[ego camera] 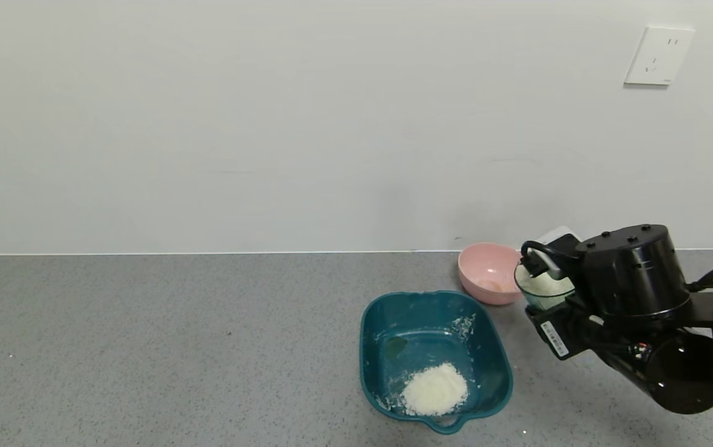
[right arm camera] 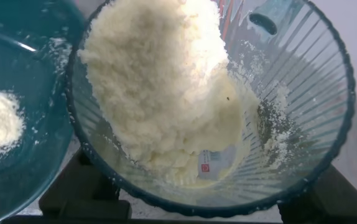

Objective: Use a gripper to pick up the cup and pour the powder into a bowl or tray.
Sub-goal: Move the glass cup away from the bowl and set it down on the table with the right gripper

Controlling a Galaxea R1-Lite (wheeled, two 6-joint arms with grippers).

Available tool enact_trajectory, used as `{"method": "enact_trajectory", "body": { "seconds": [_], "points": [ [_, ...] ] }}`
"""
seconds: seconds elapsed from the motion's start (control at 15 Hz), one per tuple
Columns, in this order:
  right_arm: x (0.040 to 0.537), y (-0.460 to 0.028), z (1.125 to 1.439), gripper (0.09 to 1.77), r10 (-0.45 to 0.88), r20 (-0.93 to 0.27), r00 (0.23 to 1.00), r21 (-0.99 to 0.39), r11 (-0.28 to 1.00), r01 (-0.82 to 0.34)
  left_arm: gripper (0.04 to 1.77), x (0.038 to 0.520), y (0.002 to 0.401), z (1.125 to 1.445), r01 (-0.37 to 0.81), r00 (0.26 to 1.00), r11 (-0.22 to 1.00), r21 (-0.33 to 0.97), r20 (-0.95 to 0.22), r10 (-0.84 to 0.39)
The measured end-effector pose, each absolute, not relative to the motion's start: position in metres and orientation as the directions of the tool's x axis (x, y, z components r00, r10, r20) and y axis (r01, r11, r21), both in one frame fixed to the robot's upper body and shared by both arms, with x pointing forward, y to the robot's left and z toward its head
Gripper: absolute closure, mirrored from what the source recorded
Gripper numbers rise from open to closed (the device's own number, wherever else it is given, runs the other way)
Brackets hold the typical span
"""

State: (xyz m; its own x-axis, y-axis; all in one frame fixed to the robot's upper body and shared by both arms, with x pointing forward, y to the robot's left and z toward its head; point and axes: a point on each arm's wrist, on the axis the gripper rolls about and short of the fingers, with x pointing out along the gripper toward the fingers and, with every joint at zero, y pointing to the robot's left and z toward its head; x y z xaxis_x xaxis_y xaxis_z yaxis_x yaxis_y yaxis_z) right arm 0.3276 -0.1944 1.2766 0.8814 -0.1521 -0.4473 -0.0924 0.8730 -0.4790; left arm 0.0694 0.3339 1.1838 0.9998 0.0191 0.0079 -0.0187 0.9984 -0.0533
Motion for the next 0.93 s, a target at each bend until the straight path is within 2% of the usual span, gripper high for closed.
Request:
{"method": "enact_trajectory", "body": {
  "seconds": [0.2, 0.47, 0.73, 0.93],
  "points": [
    [0.329, -0.219, 1.282, 0.52, -0.118, -0.440, 0.890, -0.323, 0.946, -0.034, 0.09, 0.069, 0.334, 1.184, -0.019, 1.000, 0.998, -0.053, 0.008, 0.020],
    [0.333, -0.255, 1.288, 0.52, -0.107, -0.327, 0.939, -0.187, 0.981, 0.047, 0.09, 0.069, 0.334, 1.184, -0.019, 1.000, 0.998, -0.053, 0.008, 0.019],
    [0.335, -0.296, 1.272, 0.52, -0.087, -0.234, 0.968, -0.096, 0.993, 0.066, 0.09, 0.069, 0.334, 1.184, -0.019, 1.000, 0.998, -0.053, 0.008, 0.020],
    [0.336, -0.317, 1.247, 0.52, -0.138, -0.242, 0.960, -0.089, 0.989, 0.120, 0.09, 0.069, 0.334, 1.184, -0.019, 1.000, 0.998, -0.053, 0.008, 0.020]
  ]
}}
